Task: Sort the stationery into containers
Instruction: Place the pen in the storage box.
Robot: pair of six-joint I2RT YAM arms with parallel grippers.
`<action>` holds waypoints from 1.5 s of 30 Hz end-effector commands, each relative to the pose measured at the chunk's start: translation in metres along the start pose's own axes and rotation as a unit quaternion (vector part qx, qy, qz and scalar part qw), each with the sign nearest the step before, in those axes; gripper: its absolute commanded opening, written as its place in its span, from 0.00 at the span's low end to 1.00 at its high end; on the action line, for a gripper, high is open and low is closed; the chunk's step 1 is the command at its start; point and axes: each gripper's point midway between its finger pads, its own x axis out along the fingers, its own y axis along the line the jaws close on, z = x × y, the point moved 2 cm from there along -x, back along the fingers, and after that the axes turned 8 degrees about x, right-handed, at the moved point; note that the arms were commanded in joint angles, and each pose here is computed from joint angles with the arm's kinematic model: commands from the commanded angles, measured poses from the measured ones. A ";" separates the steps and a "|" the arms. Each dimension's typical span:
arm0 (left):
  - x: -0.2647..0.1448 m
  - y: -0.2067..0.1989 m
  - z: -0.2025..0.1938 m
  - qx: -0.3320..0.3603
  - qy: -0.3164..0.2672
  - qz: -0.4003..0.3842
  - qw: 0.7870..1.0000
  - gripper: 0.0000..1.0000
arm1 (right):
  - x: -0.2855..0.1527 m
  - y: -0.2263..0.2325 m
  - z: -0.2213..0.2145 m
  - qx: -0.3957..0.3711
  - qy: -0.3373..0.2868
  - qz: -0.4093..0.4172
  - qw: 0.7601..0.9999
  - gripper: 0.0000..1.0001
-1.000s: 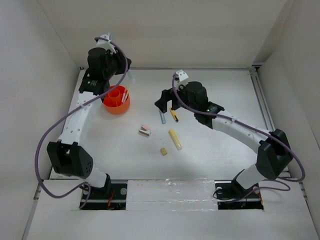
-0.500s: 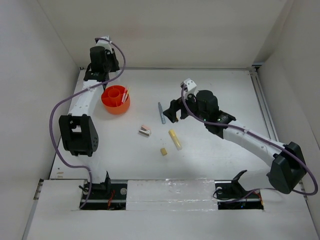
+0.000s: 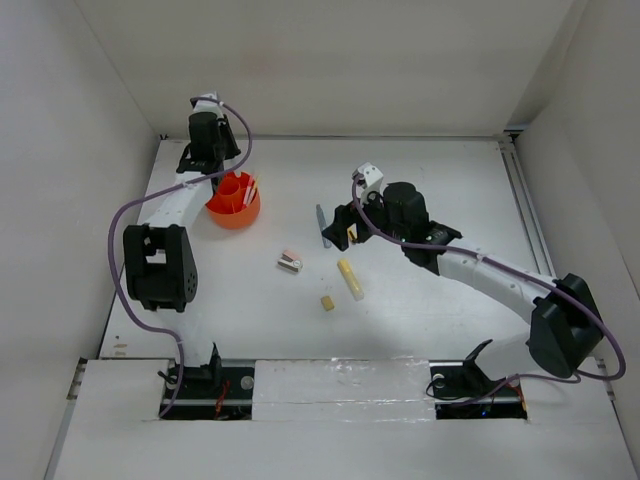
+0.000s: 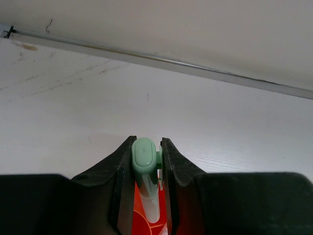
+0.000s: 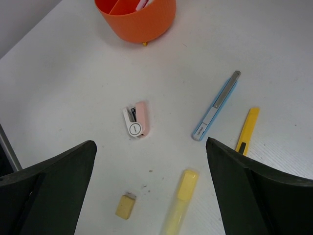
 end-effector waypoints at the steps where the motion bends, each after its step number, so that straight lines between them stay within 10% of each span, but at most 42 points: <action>1: 0.003 0.004 0.011 -0.029 -0.038 0.014 0.999 0.00 | 0.002 0.009 0.008 -0.015 -0.016 0.020 1.000 1.00; 24: 0.021 0.015 -0.051 -0.047 0.019 0.051 0.997 0.19 | 0.002 0.009 0.008 -0.015 -0.016 0.020 1.000 1.00; 38: -0.013 0.009 0.009 -0.065 -0.049 0.031 0.996 0.98 | 0.013 -0.010 -0.005 -0.013 0.003 -0.033 0.999 1.00; 45: -0.049 0.020 0.075 -0.077 -0.089 0.069 0.991 1.00 | 0.034 -0.038 -0.032 -0.027 0.068 -0.113 0.991 1.00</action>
